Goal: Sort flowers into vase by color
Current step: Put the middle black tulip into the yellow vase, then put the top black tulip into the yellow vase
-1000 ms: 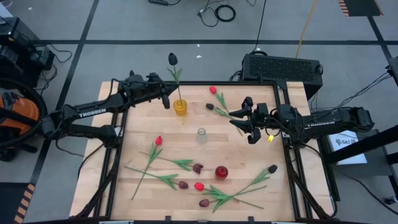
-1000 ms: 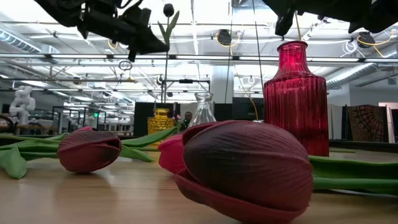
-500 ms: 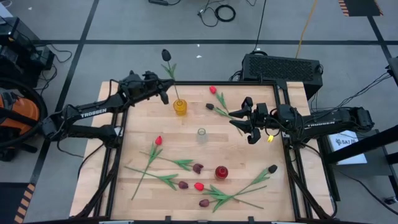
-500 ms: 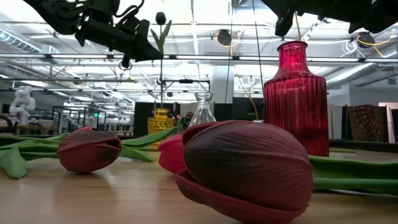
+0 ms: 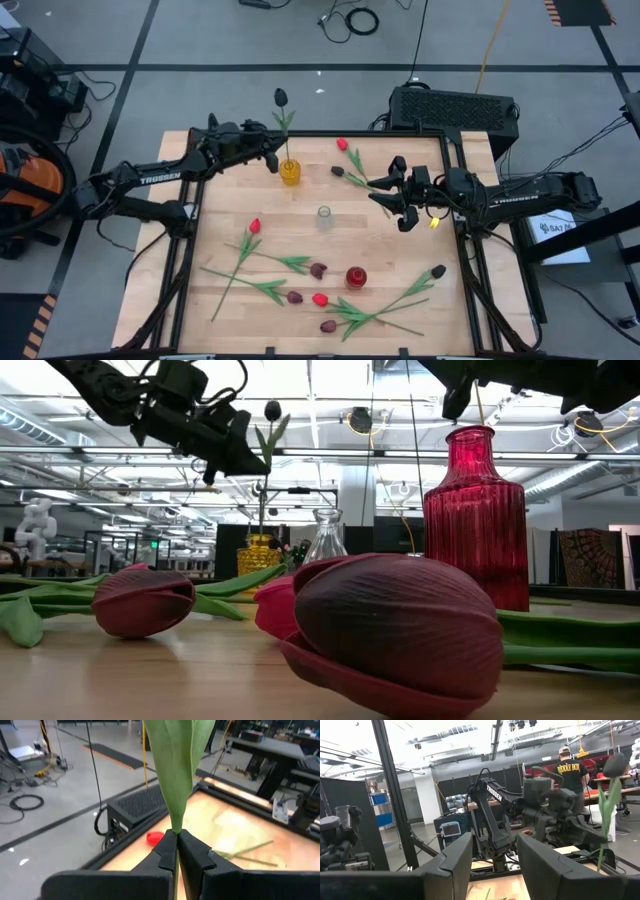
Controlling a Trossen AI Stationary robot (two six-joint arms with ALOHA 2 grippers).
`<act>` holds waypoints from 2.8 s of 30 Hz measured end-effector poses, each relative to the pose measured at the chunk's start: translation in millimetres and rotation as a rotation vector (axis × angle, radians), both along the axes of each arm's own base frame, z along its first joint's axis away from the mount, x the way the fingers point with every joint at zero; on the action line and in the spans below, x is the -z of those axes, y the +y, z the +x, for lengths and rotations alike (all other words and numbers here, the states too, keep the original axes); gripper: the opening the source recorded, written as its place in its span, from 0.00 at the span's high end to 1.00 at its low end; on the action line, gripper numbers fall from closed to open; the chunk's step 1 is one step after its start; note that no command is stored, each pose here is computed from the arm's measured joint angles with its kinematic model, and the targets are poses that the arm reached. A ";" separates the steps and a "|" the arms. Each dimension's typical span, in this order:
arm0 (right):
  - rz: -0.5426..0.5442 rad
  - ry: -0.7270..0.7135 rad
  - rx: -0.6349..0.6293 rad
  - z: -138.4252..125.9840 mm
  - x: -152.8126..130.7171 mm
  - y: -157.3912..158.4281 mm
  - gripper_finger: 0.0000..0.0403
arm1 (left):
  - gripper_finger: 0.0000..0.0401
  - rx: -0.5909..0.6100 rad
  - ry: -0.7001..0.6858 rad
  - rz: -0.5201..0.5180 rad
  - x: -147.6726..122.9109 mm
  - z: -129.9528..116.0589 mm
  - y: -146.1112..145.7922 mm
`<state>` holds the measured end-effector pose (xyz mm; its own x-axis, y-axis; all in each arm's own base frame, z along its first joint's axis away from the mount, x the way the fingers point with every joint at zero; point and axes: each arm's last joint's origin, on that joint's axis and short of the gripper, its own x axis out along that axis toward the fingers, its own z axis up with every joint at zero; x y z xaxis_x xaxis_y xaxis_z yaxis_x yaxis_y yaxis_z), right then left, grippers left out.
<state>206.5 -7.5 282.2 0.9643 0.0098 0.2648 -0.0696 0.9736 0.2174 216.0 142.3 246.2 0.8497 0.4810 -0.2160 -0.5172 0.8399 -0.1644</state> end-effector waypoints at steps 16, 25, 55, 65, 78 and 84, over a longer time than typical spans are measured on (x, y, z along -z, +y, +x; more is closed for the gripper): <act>0.001 0.031 0.000 0.7 2.9 0.0 0.63 | 0.85 -0.010 0.102 -0.110 30.1 16.9 -1.8; 0.011 0.132 0.000 2.5 12.6 -0.1 0.63 | 0.59 -0.019 0.271 -0.196 46.5 12.2 -9.6; -0.029 0.942 0.513 -12.5 91.3 -35.4 0.63 | 0.52 0.155 0.163 -0.186 -21.2 -42.0 -89.0; -0.011 1.129 0.587 3.7 135.0 -63.9 0.63 | 0.52 0.253 0.152 -0.212 -21.7 -36.3 -109.2; 0.012 1.179 0.502 19.2 172.6 -79.8 0.64 | 0.52 0.238 0.123 -0.176 -25.0 -34.2 -114.0; 0.024 1.189 0.492 18.9 174.2 -80.3 0.79 | 0.52 0.214 0.125 -0.164 -25.0 -34.4 -113.2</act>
<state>225.4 -87.8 108.0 0.5077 -0.4049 -0.7605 0.5415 0.8365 -0.0839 181.6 29.1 271.2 0.8899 0.2436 -0.3857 -0.3560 0.8996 -0.2531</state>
